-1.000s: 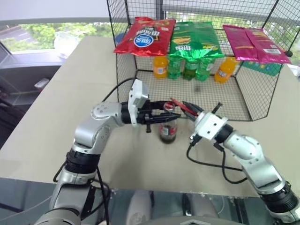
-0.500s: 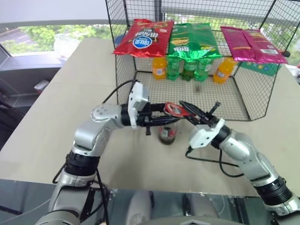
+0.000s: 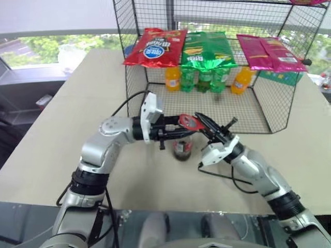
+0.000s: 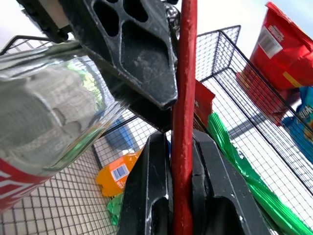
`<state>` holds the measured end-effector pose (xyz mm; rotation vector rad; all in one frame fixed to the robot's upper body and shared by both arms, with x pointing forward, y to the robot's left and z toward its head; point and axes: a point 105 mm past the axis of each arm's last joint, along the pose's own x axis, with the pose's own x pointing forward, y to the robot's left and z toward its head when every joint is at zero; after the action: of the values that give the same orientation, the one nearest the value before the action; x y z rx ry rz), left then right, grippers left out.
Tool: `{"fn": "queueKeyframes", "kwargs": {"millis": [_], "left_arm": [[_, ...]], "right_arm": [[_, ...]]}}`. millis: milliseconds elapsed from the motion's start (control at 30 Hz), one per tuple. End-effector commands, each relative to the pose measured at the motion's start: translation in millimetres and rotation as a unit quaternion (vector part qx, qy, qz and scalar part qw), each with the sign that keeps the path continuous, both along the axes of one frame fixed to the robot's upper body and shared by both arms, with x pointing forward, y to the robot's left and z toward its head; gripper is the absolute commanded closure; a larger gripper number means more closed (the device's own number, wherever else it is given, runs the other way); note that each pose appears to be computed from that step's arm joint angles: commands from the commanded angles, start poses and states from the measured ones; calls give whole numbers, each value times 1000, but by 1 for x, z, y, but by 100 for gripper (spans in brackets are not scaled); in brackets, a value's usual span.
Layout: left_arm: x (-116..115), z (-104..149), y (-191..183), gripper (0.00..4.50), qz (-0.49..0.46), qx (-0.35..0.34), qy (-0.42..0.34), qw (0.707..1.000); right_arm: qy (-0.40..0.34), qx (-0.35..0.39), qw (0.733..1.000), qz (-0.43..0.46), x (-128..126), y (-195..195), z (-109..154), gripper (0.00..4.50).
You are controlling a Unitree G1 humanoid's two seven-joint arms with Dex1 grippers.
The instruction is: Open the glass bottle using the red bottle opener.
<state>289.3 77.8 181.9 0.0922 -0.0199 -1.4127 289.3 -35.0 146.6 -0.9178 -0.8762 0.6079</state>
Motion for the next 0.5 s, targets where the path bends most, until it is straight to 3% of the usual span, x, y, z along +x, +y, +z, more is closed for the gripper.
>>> {"fn": "queueKeyframes", "kwargs": {"millis": [33,300,500], "left_arm": [[-6,-6,-8,323,-18,-1,23,1000],[-7,-10,-8,323,-15,0,28,999],[-7,-18,-4,323,-15,16,31,999]], "right_arm": [[67,-180,978,82,-34,27,-92,450],[30,-181,981,69,-32,16,-79,450],[-73,-187,979,41,-11,3,-13,450]]}}
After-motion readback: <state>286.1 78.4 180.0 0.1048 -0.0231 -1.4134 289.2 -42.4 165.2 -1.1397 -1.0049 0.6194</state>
